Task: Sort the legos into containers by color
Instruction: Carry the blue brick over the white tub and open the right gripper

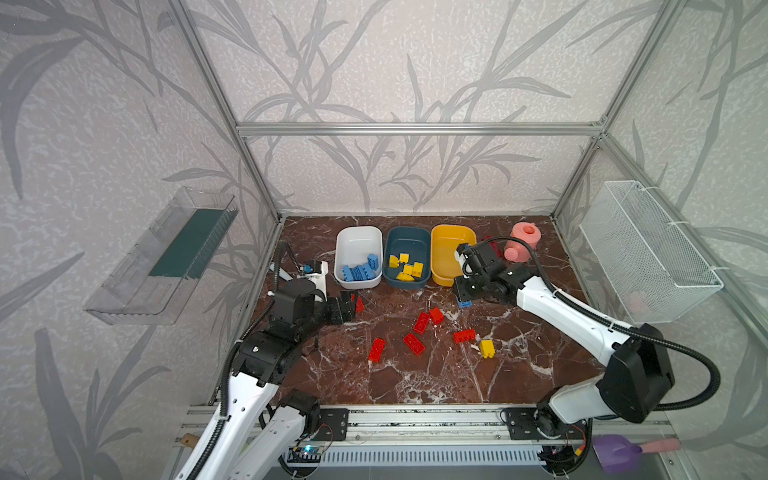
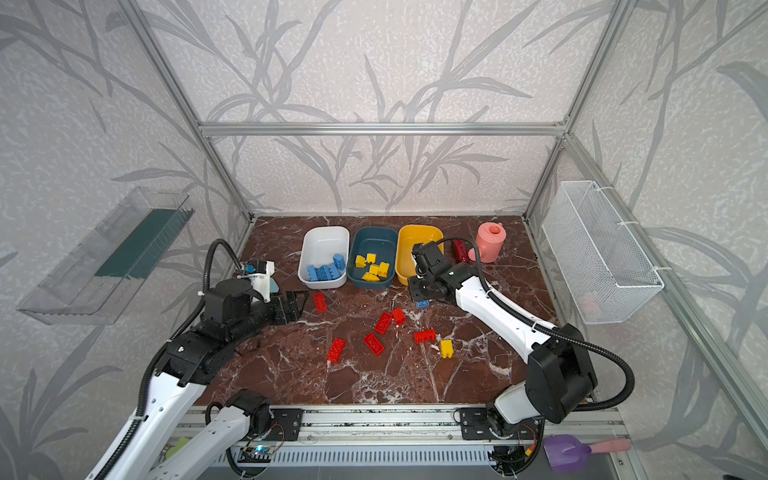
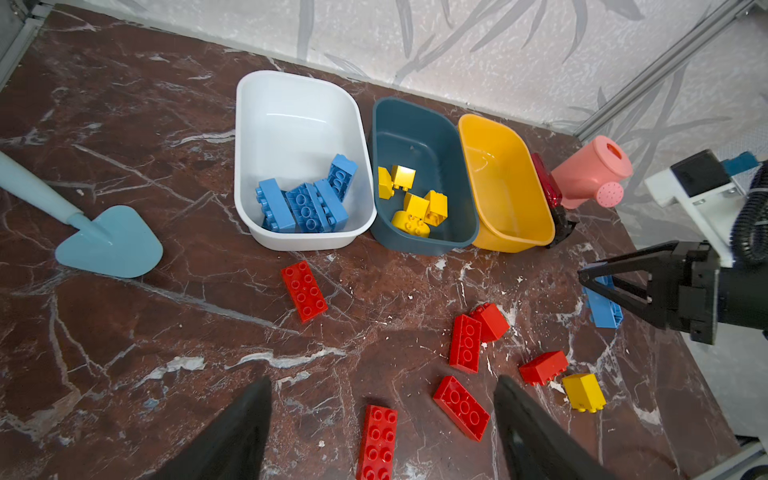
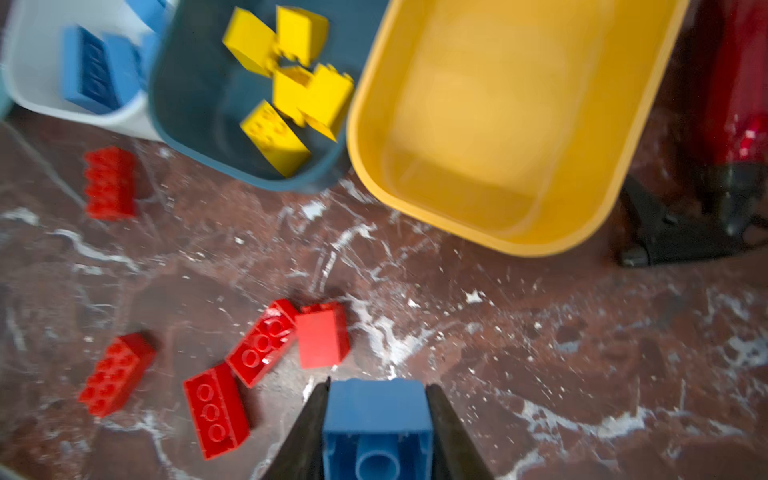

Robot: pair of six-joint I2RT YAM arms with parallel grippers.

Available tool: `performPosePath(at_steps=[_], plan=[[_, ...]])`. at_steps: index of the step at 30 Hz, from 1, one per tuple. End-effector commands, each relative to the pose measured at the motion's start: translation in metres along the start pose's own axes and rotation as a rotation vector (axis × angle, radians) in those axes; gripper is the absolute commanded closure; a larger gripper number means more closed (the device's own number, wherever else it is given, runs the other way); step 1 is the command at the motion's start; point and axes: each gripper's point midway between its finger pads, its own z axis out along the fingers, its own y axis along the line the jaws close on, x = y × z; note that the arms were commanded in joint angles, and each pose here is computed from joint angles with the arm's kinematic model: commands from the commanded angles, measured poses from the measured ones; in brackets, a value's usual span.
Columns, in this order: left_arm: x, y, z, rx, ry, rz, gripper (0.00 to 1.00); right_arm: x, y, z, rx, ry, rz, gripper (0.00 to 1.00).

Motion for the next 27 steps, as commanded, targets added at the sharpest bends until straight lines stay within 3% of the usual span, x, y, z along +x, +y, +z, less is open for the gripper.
performPosePath(at_steps=[1,4,17,27], plan=[[-0.003,0.01,-0.002,-0.054,-0.031,0.007,0.1,-0.028,0.039,-0.005,-0.124,-0.065,-0.052,0.73],[-0.002,0.012,-0.001,-0.067,-0.029,0.007,0.01,-0.054,0.069,-0.007,-0.226,-0.116,-0.069,0.74],[-0.006,0.013,-0.008,-0.067,-0.058,0.004,0.01,-0.121,0.163,0.062,-0.403,-0.118,-0.128,0.74],[-0.003,0.009,-0.006,-0.047,-0.041,0.011,0.01,-0.143,0.203,0.135,-0.418,-0.062,-0.162,0.75]])
